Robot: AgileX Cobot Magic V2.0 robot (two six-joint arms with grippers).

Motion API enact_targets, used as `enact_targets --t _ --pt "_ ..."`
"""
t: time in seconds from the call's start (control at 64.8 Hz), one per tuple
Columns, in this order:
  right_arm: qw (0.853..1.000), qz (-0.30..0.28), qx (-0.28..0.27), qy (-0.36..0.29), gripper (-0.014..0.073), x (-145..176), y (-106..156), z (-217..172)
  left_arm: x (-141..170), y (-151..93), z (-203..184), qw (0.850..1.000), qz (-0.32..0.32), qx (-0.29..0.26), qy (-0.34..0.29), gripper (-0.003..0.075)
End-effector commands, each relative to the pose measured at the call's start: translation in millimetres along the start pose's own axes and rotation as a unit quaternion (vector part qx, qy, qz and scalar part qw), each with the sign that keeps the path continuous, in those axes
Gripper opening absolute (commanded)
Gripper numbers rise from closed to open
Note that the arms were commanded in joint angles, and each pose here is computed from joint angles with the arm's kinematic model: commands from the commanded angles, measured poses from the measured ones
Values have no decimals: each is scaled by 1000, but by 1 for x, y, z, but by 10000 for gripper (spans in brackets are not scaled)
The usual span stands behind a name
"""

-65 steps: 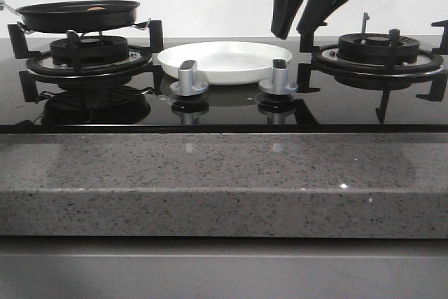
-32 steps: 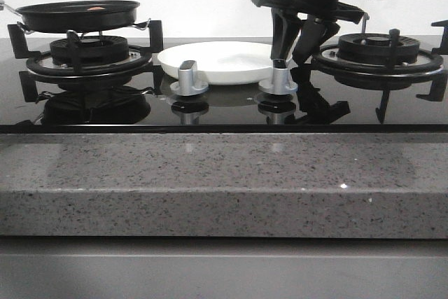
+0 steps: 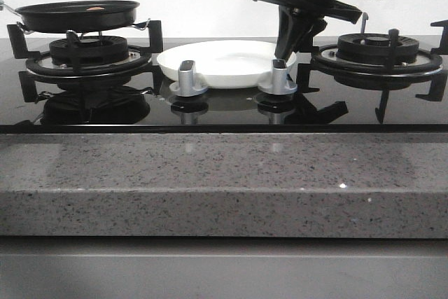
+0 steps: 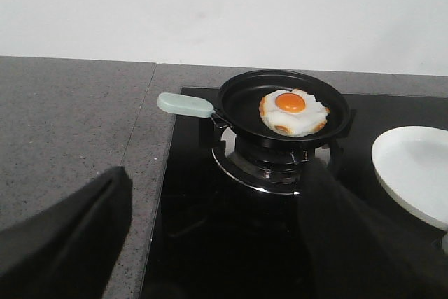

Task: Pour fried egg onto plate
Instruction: 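Lift the white plate with the right gripper and hold it above the knobs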

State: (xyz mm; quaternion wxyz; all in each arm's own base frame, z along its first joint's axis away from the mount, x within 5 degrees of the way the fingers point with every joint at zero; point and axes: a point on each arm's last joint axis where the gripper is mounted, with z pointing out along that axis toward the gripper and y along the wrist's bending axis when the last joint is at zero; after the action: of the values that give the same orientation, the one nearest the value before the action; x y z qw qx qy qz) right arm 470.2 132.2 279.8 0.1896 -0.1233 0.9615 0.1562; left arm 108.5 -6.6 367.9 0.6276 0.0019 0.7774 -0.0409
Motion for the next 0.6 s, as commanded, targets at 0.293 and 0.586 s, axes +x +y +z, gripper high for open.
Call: enact_targets --t 0.293,0.586 --pt "994 -24 -32 -99 -68 7 36 -125 -17 -1 -2 999 -5 3 -54 503" --pt "990 -34 -32 -129 -68 53 52 -145 -17 -1 -2 999 -5 3 -54 503"
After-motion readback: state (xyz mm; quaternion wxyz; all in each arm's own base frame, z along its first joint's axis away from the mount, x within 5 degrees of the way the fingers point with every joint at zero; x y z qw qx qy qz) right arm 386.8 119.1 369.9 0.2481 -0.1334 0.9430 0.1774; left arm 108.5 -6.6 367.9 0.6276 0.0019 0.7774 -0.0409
